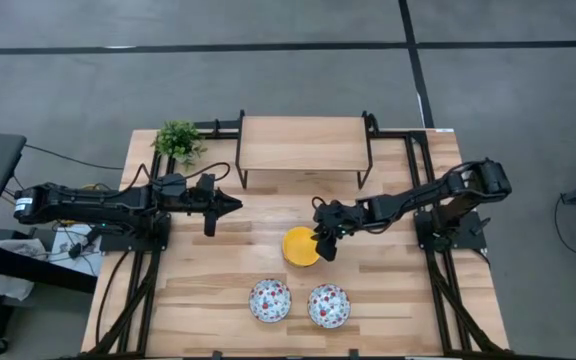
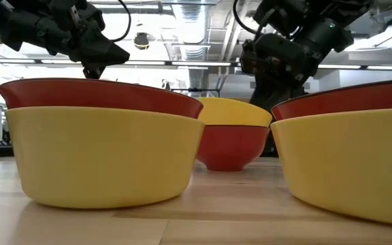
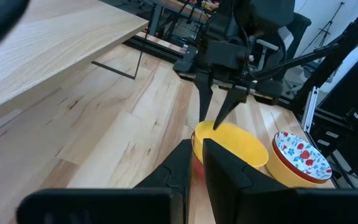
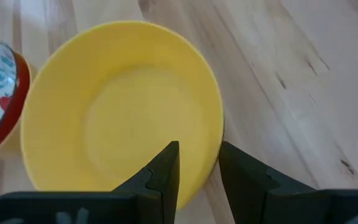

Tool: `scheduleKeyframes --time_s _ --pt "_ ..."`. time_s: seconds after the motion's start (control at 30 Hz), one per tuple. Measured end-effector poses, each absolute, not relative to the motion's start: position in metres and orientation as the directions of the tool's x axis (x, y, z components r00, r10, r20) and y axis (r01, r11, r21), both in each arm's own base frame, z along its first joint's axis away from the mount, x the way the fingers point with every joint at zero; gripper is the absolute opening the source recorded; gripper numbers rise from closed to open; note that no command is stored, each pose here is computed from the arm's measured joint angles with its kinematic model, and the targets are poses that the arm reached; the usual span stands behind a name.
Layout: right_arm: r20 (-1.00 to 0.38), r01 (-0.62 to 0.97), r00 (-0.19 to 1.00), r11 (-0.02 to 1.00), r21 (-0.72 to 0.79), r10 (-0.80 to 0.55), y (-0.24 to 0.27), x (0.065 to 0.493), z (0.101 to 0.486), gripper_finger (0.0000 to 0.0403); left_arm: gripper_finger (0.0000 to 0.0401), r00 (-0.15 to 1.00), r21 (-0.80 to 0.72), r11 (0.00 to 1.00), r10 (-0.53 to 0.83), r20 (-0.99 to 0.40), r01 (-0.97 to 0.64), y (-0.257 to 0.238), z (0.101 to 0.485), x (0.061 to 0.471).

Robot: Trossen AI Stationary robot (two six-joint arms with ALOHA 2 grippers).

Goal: Pick & Place Mini bowls
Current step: Put the top yellow bowl on the shelf

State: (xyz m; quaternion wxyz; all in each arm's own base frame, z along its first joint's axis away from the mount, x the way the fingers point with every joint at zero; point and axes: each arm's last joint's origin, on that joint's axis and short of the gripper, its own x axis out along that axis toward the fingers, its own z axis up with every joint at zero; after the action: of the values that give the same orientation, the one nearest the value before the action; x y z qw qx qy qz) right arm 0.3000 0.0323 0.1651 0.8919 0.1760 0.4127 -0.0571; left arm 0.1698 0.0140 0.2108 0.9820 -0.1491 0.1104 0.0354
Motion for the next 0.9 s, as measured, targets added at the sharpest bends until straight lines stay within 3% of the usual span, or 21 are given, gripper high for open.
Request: scheduleKeyframes --time_s 0.5,0.9 --pt "-0.746 0.255 0.664 0.924 0.286 0.047 0.0323 0.3004 0.1669 0.0097 0.0038 0.973 -0.284 0.952 0.044 -0.228 -0.11 0.0143 0.2106 0.1698" --pt "-0.745 0.255 0.665 0.923 0.29 0.051 0.0324 0.3005 0.167 0.0005 0.0038 0.973 -0.287 0.952 0.044 -0.228 -0.11 0.0143 0.2106 0.1698"
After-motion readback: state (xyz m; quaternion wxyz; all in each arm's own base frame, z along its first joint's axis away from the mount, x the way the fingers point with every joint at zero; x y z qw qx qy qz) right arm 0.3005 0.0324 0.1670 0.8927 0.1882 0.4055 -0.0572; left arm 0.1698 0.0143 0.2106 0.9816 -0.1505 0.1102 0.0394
